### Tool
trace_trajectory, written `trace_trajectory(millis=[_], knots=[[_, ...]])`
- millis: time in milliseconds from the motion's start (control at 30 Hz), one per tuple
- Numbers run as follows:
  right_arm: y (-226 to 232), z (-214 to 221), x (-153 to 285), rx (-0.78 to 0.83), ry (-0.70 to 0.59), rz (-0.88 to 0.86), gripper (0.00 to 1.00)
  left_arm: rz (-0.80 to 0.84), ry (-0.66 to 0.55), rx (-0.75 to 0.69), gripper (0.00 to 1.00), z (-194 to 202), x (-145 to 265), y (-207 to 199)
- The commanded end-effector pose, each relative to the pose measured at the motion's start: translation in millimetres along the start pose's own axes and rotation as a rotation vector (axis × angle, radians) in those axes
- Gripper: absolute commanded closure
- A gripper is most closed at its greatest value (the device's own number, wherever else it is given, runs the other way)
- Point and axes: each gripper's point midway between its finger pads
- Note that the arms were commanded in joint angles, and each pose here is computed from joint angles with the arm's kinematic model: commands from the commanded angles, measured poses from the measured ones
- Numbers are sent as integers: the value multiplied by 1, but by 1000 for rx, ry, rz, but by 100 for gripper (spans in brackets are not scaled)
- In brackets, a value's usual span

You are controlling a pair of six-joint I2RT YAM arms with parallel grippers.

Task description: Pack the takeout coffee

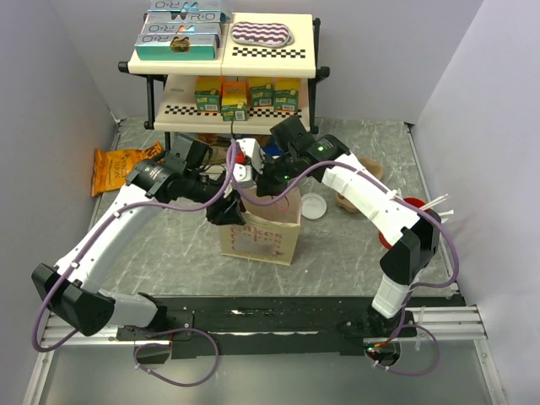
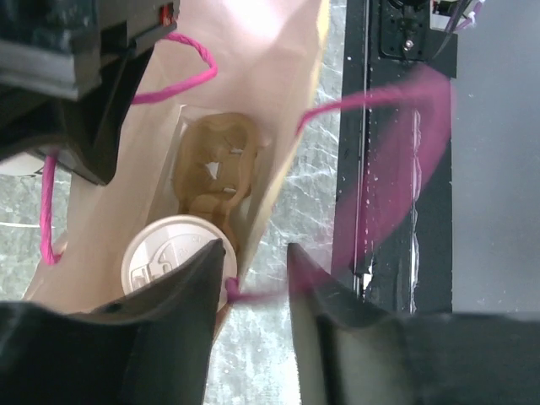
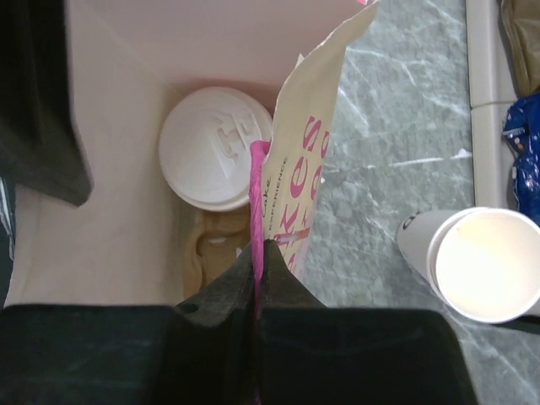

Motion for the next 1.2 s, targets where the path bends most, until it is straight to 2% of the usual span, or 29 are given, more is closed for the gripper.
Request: trace_trajectory(millis=[0,100,167,200,467,633,800,1167], knots=[[-5,-12,1,-45,-29,-4,100,-6,32,-58,70,-6,-2,-7],[-11,-23,7,-44,-53,16,100,-33,27,-67,80,-13,0,-7],[-14,-30,11,-41,-62,29,100,-68,13,-89,96,-22,7,-4],[-19,-40,18,-27,-80,50,100,-84,3,-105,99,-28,11,-4],[-43,-79,53,23,-143,150,100,-194,-64,-225,99,-82,59,-16],[-61,-110,79,71,-208,249,100,-249,-75,-276,99,-98,74,-13],[-67,-119,91,105,-236,304,100,-275,-75,-296,99,-100,78,-11],[-61,-109,75,78,-217,253,100,-283,-63,-300,99,-95,76,-7]])
Point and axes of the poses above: each gripper's point midway between its finger pads, its own x axis back along the fingers, its own y axis along the line the jaws close on, z = x × y, and after that the axes turned 13 degrees about x, right-handed
